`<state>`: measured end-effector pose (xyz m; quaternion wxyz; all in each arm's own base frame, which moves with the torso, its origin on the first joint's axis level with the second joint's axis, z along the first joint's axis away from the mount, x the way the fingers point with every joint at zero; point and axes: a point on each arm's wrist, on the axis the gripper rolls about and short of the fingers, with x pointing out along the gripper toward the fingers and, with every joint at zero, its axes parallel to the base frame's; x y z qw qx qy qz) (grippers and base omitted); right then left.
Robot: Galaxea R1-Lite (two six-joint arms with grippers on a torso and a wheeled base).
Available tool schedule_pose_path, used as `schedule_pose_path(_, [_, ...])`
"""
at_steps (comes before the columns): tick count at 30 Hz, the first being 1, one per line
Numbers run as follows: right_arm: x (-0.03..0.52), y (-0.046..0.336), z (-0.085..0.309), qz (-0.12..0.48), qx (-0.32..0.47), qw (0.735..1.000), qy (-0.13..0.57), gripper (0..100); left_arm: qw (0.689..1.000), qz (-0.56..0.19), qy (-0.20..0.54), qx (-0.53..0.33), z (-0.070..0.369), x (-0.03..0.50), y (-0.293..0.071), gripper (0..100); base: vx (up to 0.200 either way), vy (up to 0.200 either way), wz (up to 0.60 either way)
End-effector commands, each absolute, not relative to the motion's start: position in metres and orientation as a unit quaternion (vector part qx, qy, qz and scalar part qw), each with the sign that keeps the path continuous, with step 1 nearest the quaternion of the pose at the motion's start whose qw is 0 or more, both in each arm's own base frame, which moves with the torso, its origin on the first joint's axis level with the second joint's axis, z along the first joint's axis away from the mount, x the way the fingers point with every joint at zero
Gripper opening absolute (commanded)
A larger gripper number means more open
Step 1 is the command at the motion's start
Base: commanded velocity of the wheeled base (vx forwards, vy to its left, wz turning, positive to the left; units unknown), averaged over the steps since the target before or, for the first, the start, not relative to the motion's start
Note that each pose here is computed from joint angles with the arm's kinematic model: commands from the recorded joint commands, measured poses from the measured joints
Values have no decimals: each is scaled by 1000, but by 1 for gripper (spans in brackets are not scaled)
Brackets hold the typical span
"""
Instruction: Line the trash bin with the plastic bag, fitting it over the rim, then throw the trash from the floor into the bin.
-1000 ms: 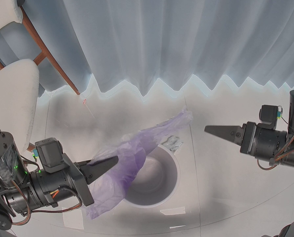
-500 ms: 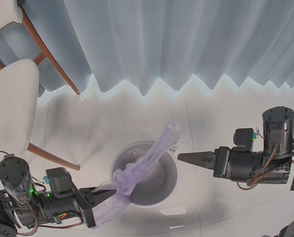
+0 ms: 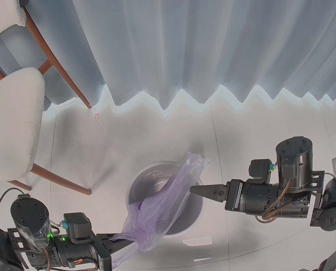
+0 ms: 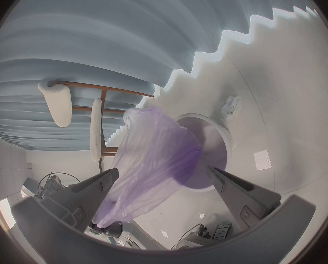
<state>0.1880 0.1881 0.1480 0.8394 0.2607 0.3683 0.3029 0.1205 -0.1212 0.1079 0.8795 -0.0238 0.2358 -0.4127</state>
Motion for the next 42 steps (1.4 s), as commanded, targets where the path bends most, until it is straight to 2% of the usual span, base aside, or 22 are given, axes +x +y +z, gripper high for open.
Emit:
schedule_pose_path(1, [193,191,127,293,256,839,379,100,875,-417,247,-18,103,117,-121,0,0,0,0])
schedule_pose_path(13, [208,185,118,267,261,846,382,100,870,-426,248,-13,102,113,-122,0,0,0,0])
schedule_pose_path(26, [205,186,116,268,258,844,388,100,869,-435,237,-16,106,114,-126,0,0,0,0])
schedule_pose_path(27, [205,186,115,268,258,843,388,0,868,-435,237,-16,106,114,-126,0,0,0,0])
schedule_pose_path(38, [203,187,116,273,256,842,388,0,862,-445,243,-11,104,112,-131,0,0,0,0])
schedule_pose_path(39, [203,187,117,275,257,842,386,0,862,-445,243,-11,103,112,-131,100,0,0,0])
schedule_pose_path(42, [204,188,120,282,264,846,368,0,863,-449,233,-17,107,113,-132,100,0,0,0])
